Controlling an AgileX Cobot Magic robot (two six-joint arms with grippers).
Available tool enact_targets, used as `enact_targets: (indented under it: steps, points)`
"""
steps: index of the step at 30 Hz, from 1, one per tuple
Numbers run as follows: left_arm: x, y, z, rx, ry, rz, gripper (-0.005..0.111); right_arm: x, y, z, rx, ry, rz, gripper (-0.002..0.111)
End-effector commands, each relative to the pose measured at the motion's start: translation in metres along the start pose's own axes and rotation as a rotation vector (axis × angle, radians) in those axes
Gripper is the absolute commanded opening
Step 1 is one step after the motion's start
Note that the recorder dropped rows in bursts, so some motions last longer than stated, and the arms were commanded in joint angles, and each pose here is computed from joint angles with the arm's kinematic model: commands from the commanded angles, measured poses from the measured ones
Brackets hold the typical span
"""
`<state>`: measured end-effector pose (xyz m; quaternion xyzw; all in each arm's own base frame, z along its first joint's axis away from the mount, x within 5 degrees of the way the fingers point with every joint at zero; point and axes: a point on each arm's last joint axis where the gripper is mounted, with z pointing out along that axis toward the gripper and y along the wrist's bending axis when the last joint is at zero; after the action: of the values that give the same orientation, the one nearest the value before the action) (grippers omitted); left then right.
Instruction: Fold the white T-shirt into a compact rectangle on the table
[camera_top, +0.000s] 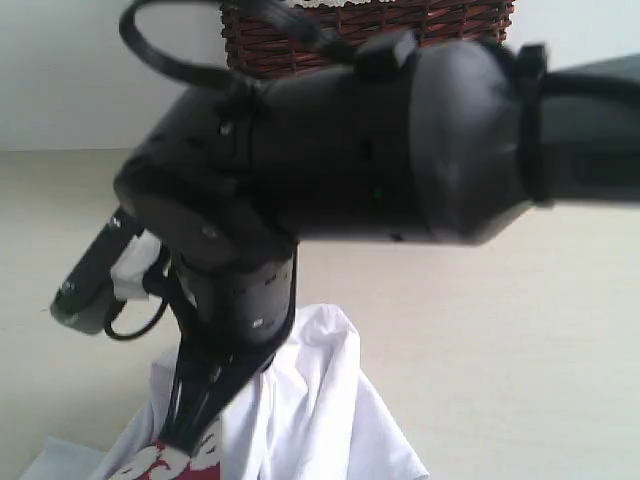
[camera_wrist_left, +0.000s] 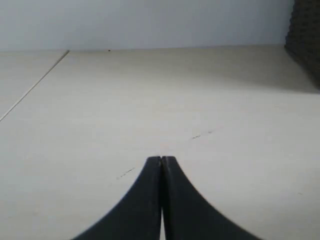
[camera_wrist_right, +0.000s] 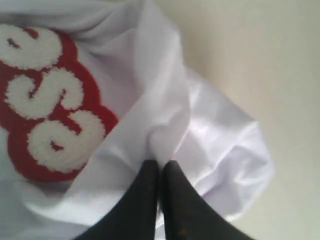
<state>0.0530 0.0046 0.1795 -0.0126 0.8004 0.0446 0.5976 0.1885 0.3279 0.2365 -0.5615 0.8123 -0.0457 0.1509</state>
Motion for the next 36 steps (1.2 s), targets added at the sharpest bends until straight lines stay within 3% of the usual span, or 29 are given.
enact_targets:
  steps: [1, 8, 14, 20, 23, 27, 31, 36]
  points:
    - [-0.001, 0.0, 0.0, 0.006, -0.015, 0.001, 0.0, -0.005, -0.028, -0.05, 0.19, -0.07, -0.045, 0.0]
    - [-0.001, 0.0, 0.0, 0.006, -0.015, 0.001, 0.0, -0.005, -0.064, -0.071, 0.596, 0.031, -0.223, 0.0]
    - [-0.001, 0.0, 0.0, 0.006, -0.015, 0.001, 0.0, -0.018, -0.066, -0.052, 0.694, 0.052, -0.32, 0.002]
    - [-0.001, 0.0, 0.0, 0.006, -0.015, 0.001, 0.0, -0.028, -0.073, -0.032, 0.875, 0.118, -0.351, 0.028]
    - [-0.001, 0.0, 0.0, 0.006, -0.015, 0.001, 0.0, -0.032, -0.075, -0.029, 0.949, 0.061, -0.264, 0.043]
    - [-0.001, 0.0, 0.0, 0.006, -0.015, 0.001, 0.0, -0.029, -0.07, -0.035, 0.891, -0.064, 0.0, 0.042]
    - [-0.001, 0.0, 0.0, 0.006, -0.015, 0.001, 0.0, -0.02, -0.062, -0.042, 0.722, -0.064, 0.11, 0.041]
    - [-0.001, 0.0, 0.0, 0.006, -0.015, 0.001, 0.0, -0.013, -0.043, -0.055, 0.408, -0.103, 0.153, 0.041]
